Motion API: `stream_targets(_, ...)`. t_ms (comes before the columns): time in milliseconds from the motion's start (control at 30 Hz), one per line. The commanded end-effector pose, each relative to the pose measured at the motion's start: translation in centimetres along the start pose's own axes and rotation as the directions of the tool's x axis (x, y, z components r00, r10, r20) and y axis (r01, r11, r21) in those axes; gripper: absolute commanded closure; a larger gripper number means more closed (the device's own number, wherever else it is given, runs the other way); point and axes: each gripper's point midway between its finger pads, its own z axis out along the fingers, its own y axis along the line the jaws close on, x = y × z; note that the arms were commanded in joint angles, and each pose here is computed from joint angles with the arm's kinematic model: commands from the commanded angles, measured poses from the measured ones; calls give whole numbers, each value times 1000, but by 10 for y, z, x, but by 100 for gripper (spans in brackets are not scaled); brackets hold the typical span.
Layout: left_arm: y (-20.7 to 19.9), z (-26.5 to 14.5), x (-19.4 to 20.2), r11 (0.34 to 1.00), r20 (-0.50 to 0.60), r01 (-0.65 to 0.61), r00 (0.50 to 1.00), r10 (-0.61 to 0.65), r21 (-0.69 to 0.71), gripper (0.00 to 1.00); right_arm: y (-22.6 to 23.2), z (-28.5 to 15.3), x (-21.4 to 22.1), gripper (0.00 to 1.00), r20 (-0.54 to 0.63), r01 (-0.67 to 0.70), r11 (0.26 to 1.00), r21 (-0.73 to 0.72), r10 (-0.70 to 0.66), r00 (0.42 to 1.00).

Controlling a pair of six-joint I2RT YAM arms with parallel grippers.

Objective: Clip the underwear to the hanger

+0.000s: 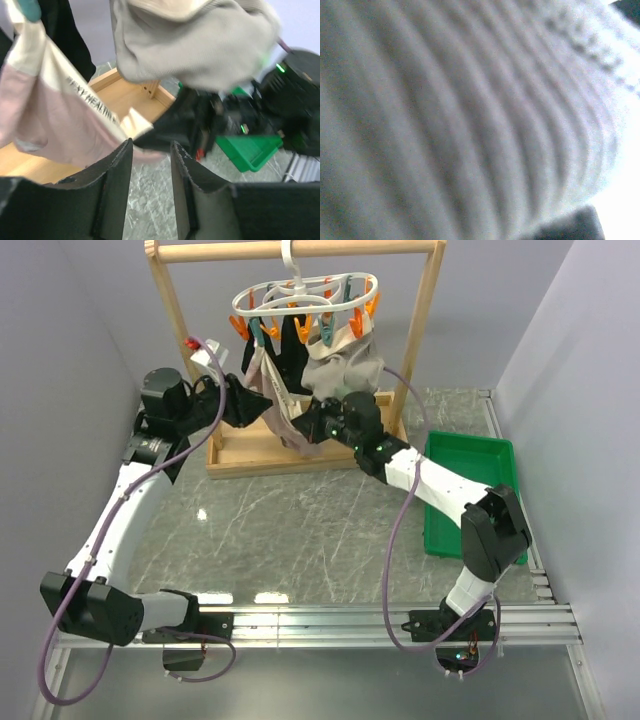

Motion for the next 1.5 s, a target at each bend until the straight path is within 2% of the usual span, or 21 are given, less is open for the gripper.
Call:
stream_targets(0, -6, 14, -11, 998, 25, -56, 998, 57, -38, 60, 17, -14, -39, 100, 183, 184, 983, 29, -186, 965)
stream_targets(233, -12, 46, 0, 994, -14, -42, 999, 40, -103, 58, 16, -12, -44, 100, 222, 226, 971, 74, -237, 946)
stream_targets(267, -6, 49, 1, 988, -20, -43, 999, 40, -150, 58, 17, -12, -48, 100, 231, 228, 971, 77, -240, 943)
stream_targets(567, 14, 77, 12, 972, -82, -7, 997, -12, -236, 55, 24, -11, -58, 100, 262, 263, 962, 67, -272, 926)
stream_targets(933, 13, 90, 30, 978, -106, 40, 992, -63, -205, 53, 30, -11, -60, 100, 266, 274, 960, 52, -277, 923)
stream_targets(1200, 15, 101, 31, 979, -86, 64, 993, -82, -192, 58, 38, -13, -56, 100, 270, 292, 956, 29, -288, 919)
stream_targets(1333, 16, 106, 31, 979, -77, 78, 993, -94, -186, 63, 41, -13, -57, 100, 270, 297, 955, 21, -291, 918)
stream_targets(1467, 10, 105, 24, 984, -60, 75, 995, -86, -160, 58, 40, -13, -55, 100, 262, 297, 955, 22, -293, 920)
